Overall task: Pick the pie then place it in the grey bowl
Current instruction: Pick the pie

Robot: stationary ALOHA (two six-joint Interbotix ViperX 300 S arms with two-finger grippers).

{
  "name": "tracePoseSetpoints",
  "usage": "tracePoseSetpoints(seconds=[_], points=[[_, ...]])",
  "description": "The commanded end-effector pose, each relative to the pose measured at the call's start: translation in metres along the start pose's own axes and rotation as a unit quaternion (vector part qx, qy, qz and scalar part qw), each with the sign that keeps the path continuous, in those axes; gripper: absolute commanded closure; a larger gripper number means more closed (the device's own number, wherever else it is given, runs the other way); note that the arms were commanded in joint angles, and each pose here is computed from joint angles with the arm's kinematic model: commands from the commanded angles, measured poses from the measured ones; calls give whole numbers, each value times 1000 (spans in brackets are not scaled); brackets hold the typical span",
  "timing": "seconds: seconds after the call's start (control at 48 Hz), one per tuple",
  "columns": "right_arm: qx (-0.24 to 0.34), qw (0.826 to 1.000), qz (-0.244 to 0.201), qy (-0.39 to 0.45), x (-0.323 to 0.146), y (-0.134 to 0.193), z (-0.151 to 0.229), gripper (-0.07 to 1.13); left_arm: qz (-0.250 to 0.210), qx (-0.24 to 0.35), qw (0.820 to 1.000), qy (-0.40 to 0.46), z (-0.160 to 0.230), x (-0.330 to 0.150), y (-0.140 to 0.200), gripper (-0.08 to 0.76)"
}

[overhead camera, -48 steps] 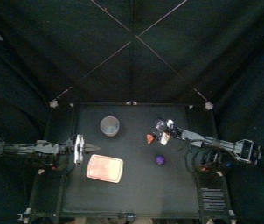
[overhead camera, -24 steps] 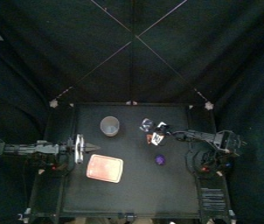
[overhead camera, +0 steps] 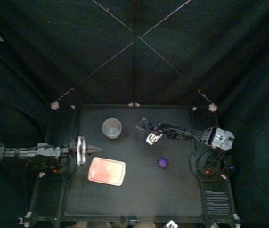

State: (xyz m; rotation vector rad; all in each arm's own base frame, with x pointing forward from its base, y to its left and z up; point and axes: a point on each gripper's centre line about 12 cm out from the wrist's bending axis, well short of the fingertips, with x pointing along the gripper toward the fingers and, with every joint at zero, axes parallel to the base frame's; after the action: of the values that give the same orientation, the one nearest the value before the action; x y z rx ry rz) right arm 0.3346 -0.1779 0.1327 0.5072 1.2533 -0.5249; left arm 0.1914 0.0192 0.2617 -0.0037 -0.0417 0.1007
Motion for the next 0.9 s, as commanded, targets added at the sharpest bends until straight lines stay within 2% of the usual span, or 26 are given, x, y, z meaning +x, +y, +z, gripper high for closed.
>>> tracePoseSetpoints(seconds=[0.021,0.229,0.708,0.896], points=[[-2,1000,-20,-18,-8,-4,8,-4,1,2,1000,-8,5,2,1,635],[13,999,-43,-7,-1,-11,3,-4,3,0,1000,-5,3,1,1,635],[81,997,9,-6,14,-2,-6,-4,11,-1,1000,-4,1,1,4,635],[83,996,11,-5,25,-1,-5,-4,12,-2,1000,-4,1,1,5,635]])
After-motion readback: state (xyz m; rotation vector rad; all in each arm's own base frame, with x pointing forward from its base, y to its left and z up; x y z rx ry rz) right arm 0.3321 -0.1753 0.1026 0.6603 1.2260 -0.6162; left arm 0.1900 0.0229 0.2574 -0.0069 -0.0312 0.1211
